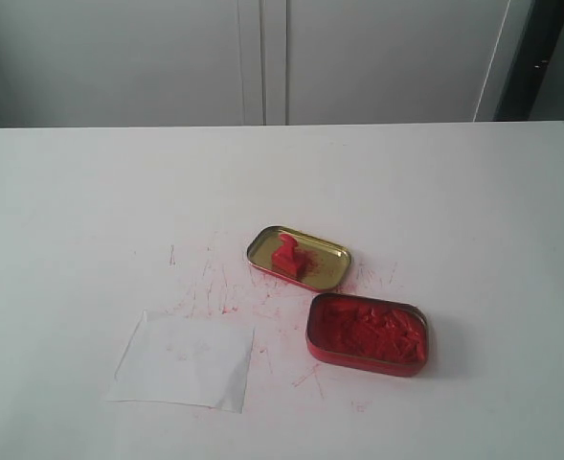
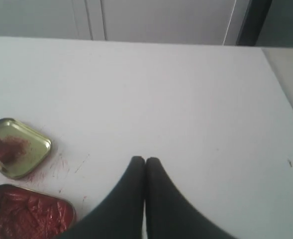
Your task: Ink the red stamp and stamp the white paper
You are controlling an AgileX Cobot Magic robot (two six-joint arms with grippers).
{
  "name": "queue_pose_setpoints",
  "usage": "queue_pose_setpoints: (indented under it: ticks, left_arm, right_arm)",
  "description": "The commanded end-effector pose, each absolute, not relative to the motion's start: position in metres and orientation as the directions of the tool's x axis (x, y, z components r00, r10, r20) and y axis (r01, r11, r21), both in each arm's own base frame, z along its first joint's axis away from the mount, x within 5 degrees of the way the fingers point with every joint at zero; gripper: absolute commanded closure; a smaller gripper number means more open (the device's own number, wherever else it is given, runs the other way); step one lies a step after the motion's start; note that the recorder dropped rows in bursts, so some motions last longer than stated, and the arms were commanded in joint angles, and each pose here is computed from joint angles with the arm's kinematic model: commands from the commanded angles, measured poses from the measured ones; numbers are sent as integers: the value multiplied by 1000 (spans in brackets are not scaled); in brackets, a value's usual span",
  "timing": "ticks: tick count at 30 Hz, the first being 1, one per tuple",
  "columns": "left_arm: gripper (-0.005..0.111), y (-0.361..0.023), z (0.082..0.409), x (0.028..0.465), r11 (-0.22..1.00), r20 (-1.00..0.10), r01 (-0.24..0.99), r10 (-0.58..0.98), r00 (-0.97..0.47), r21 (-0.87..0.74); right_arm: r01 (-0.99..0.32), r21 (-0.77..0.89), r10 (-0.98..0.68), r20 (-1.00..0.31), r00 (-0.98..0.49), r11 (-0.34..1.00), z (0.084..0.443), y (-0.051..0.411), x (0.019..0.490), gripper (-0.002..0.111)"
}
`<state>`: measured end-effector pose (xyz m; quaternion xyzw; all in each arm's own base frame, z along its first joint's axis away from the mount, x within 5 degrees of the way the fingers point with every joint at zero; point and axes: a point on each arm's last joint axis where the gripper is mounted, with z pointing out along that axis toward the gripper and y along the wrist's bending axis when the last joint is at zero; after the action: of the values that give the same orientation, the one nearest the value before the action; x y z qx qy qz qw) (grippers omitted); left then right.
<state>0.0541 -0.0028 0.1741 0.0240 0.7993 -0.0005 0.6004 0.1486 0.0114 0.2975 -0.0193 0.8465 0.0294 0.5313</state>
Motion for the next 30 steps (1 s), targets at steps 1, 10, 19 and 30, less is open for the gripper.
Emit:
queue_pose_setpoints:
  ticks: [1, 10, 19, 30]
  left_arm:
    - [107, -3, 174, 54, 999, -961, 41, 39, -274, 29]
    - [107, -3, 174, 54, 999, -961, 41, 39, -274, 29]
    - [107, -3, 174, 54, 999, -961, 41, 39, -274, 29]
    - [107, -3, 174, 54, 999, -961, 41, 39, -274, 29]
  right_arm:
    - [-50, 61, 23, -836, -549, 997, 296, 14, 175, 108]
    - [-92, 113, 14, -701, -713, 989, 292, 34, 235, 108]
    - [-261, 103, -149, -600, -786, 960, 286, 94, 289, 108]
    - [-413, 50, -338, -492, -803, 909, 269, 153, 344, 108]
